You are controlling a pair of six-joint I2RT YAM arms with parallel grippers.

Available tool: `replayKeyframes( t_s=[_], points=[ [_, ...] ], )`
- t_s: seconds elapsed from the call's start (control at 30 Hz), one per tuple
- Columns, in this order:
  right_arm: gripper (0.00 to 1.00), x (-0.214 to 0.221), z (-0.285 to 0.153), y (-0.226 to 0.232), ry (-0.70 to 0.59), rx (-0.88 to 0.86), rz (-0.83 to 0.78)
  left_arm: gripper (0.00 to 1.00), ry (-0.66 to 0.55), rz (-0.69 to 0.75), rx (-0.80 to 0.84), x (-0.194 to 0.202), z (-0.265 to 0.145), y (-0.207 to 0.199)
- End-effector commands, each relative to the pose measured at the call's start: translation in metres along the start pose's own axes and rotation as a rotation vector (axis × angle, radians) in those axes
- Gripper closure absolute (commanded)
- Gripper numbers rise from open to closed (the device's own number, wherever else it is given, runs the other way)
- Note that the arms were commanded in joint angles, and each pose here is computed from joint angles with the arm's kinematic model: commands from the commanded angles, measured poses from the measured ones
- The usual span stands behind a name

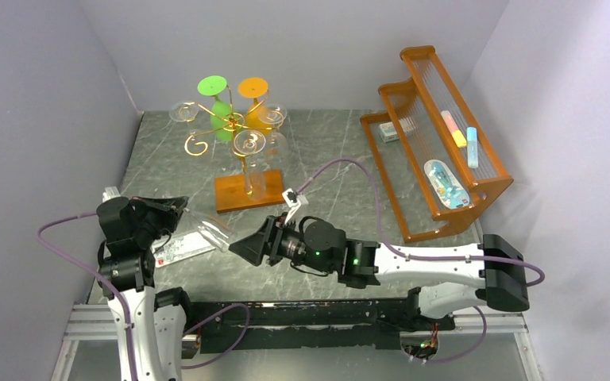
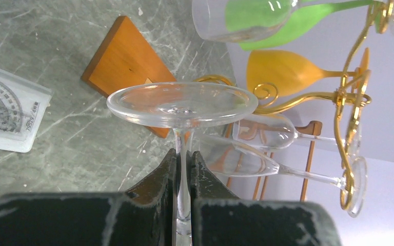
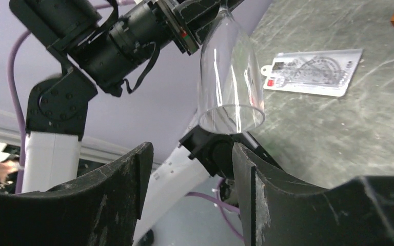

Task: Place the wine glass upside down on the wine glass rack

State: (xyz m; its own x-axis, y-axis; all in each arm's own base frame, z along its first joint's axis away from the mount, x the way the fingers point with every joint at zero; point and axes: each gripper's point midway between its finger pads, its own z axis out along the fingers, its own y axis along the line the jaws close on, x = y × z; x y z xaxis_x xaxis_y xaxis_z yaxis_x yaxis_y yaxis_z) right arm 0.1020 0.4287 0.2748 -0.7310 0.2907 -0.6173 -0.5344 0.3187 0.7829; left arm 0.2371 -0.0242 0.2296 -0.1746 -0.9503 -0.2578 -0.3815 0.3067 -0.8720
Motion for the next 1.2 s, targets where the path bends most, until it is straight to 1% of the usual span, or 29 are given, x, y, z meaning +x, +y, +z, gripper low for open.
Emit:
replayKeyframes(
  t_s=[0.0, 0.13, 0.2, 0.4, 0.5, 0.6, 0.7, 0.73, 0.77, 0.8, 0.83, 0.87, 0.9, 0.93, 1.03, 1.1, 1.17],
  points=[
    [0.39, -0.011, 0.015, 0.021, -0.060, -0.029, 0.124, 0.95, 0.003, -0.004, 0.036, 0.002, -0.019, -0.019],
    [0.46, -0.002, 0.025, 0.023, -0.040, -0.019, 0.173, 0.95, -0.016, 0.018, 0.051, 0.000, -0.026, -0.026],
    [0.51, 0.000, 0.029, 0.024, -0.043, -0.020, 0.194, 0.95, -0.020, 0.026, 0.059, 0.000, -0.030, -0.030],
    [0.56, -0.007, 0.035, 0.033, -0.076, -0.057, 0.233, 0.95, -0.064, 0.049, 0.061, -0.004, -0.042, -0.036],
    [0.61, -0.011, 0.035, 0.037, -0.097, -0.071, 0.250, 0.95, -0.058, 0.049, 0.080, -0.002, -0.047, -0.040],
    [0.68, -0.018, 0.033, 0.041, -0.126, -0.097, 0.260, 0.95, -0.031, 0.036, 0.114, 0.004, -0.052, -0.047],
    [0.79, -0.026, 0.028, 0.050, -0.156, -0.142, 0.261, 0.95, -0.009, 0.022, 0.177, 0.010, -0.062, -0.059],
    [0.85, -0.030, 0.026, 0.053, -0.168, -0.162, 0.264, 0.95, -0.006, 0.021, 0.193, 0.010, -0.066, -0.064],
    [0.89, -0.032, 0.023, 0.058, -0.175, -0.183, 0.261, 0.93, -0.008, 0.025, 0.203, 0.010, -0.069, -0.067],
    [0.93, -0.035, 0.020, 0.062, -0.182, -0.203, 0.259, 0.90, -0.014, 0.032, 0.213, 0.010, -0.074, -0.071],
    [0.97, -0.038, 0.017, 0.066, -0.188, -0.220, 0.255, 0.84, -0.026, 0.043, 0.223, 0.008, -0.079, -0.076],
    [1.00, -0.042, 0.014, 0.070, -0.196, -0.239, 0.251, 0.66, -0.041, 0.057, 0.234, 0.006, -0.086, -0.081],
    [1.00, -0.046, 0.010, 0.075, -0.206, -0.260, 0.249, 0.40, -0.069, 0.079, 0.247, 0.002, -0.094, -0.087],
    [1.00, -0.050, 0.006, 0.079, -0.215, -0.275, 0.249, 0.30, -0.108, 0.109, 0.261, -0.004, -0.103, -0.094],
    [1.00, -0.062, -0.006, 0.088, -0.241, -0.311, 0.260, 0.15, -0.259, 0.217, 0.310, -0.026, -0.136, -0.118],
    [1.00, -0.072, -0.015, 0.098, -0.270, -0.349, 0.251, 0.11, -0.335, 0.298, 0.368, -0.035, -0.158, -0.134],
    [1.00, -0.084, -0.024, 0.108, -0.305, -0.387, 0.239, 0.08, -0.370, 0.352, 0.426, -0.036, -0.175, -0.149]
  ],
)
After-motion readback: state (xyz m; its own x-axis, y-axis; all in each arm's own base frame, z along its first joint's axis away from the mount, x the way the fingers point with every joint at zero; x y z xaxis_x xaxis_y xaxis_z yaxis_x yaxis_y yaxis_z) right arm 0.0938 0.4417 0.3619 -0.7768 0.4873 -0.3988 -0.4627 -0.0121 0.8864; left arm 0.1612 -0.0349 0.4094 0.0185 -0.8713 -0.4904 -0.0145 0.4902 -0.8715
